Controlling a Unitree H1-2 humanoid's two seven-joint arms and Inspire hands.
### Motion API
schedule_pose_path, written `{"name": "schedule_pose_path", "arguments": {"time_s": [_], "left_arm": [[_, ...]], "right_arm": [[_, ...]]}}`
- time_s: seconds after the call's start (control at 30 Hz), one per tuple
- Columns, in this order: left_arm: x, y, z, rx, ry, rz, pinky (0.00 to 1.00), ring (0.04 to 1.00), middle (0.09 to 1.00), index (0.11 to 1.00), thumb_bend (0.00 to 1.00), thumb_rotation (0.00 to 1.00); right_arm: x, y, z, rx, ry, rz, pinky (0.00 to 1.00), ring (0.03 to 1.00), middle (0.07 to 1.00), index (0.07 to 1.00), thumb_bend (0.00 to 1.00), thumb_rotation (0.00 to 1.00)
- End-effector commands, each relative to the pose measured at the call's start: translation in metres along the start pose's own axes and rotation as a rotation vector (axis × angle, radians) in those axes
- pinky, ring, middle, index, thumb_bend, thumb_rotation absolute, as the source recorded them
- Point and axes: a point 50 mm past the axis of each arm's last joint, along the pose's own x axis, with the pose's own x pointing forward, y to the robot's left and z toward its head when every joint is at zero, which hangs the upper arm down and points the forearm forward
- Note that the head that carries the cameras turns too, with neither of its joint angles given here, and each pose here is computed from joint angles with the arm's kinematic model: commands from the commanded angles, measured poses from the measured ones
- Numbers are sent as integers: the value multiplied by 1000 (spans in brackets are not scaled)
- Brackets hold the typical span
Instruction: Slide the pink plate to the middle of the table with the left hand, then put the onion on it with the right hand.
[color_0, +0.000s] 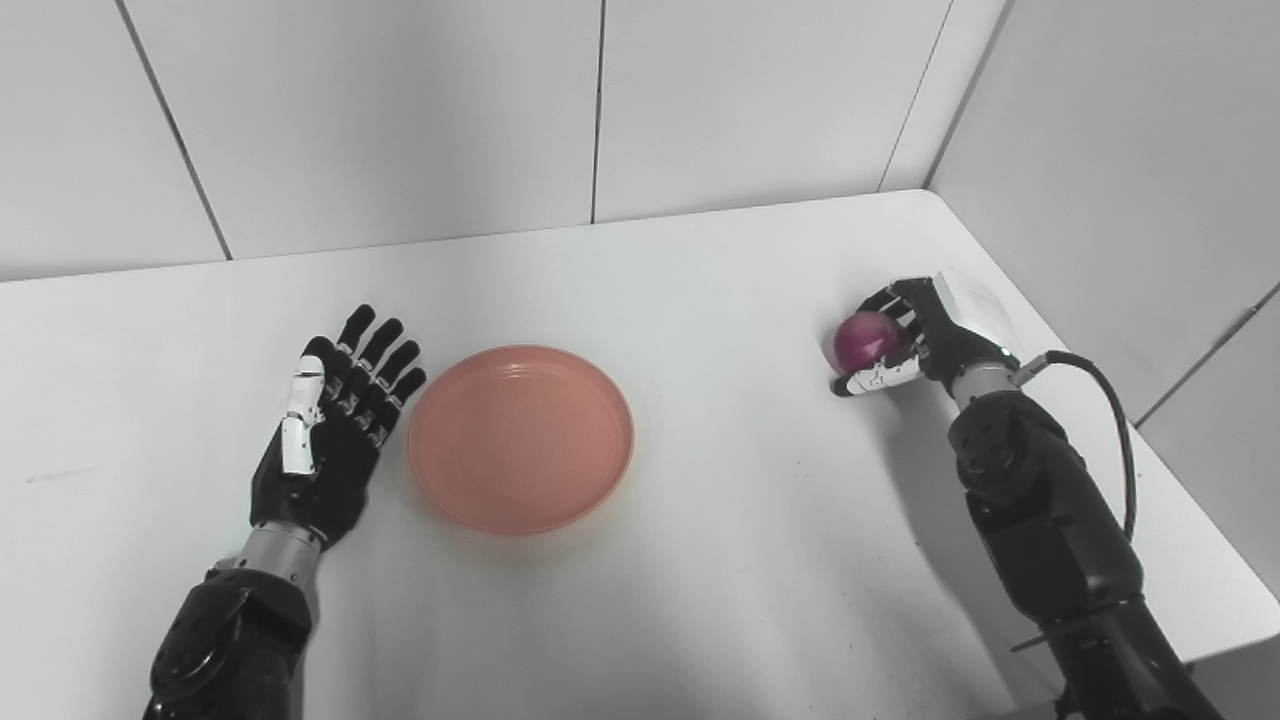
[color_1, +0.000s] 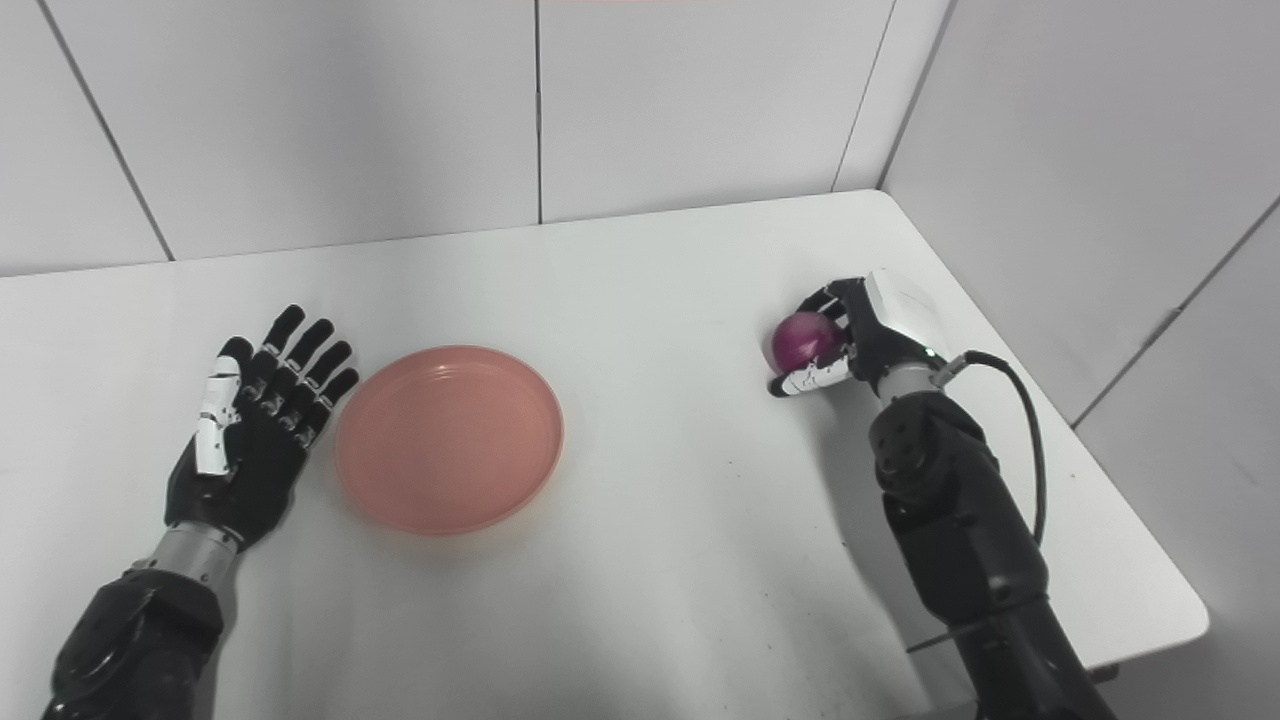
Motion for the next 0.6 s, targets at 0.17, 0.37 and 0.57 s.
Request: {"name": "schedule_pose_path", "arguments": {"time_s": [0.17,0.37,0.57], "left_arm": [[-9,7,-14,-8,73,47,954,952,967,966,473,1000],[-10,5,-13,-11,69,54,940,945,959,959,460,1000],[-9,3,-14,-1,66,52,948,949,962,962,456,1000]], "right_arm": [[-8,-28,24,9,-100,-107,386,468,479,492,529,0],[-18,-37,47,28,-171,-148,404,482,487,488,529,0],[-28,-44,72,58,-257,-163,400,470,476,498,528,0]]}}
